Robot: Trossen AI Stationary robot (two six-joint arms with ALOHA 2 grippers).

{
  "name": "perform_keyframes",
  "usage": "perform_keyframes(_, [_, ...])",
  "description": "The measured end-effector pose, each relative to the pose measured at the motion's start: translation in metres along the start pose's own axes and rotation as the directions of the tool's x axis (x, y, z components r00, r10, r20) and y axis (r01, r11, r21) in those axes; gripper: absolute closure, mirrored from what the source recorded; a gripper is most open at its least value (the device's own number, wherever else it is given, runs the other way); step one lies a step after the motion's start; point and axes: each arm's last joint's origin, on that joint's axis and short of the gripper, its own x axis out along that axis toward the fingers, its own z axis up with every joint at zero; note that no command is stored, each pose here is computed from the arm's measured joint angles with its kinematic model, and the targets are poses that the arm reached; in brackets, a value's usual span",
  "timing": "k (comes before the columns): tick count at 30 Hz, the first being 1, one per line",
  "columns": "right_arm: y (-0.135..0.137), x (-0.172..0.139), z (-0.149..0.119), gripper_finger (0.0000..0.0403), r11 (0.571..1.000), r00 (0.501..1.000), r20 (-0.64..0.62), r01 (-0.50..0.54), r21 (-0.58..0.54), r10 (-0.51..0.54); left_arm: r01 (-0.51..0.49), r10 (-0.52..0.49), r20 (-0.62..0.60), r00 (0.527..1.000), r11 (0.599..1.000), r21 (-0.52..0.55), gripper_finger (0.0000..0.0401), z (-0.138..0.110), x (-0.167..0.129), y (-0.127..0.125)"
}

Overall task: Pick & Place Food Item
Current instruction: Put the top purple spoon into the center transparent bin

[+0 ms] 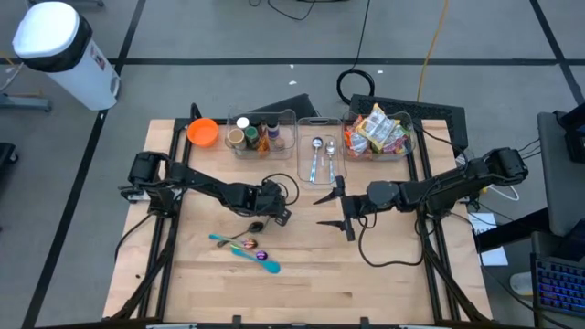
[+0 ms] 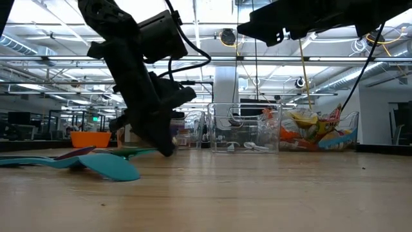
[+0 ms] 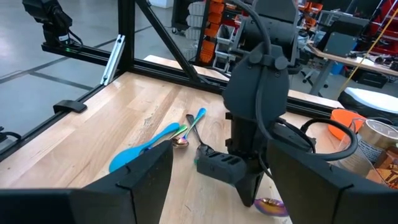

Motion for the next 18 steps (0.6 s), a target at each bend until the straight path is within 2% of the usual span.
perform_keyframes(6, [0.0, 0.0, 0.0, 0.0151, 1.0, 1.0, 0.0, 0.0, 0.0, 0.0, 0.054, -0.053, -0.008, 0.999, 0.996, 0.07, 0.0392, 0.001, -0.021, -0.001])
perform_keyframes(12, [0.0, 0.0, 0.0, 0.0151, 1.0, 1.0, 0.0, 0.0, 0.0, 0.0, 0.16, -0.175, 0.077, 0.982, 0.972, 0.171, 0.0391, 0.004, -0.055, -0.013])
perform_keyframes(15, [0.0, 0.0, 0.0, 0.0151, 1.0, 1.0, 0.0, 0.0, 0.0, 0.0, 0.181, -0.222, 0.134, 0.966, 0.947, 0.264, 0.0395, 0.002, -0.069, -0.019])
perform_keyframes(18, [0.0, 0.0, 0.0, 0.0151, 1.0, 1.0, 0.0, 0.0, 0.0, 0.0, 0.202, -0.307, 0.191, 0.932, 0.881, 0.428, 0.0394, -0.002, -0.081, -0.03])
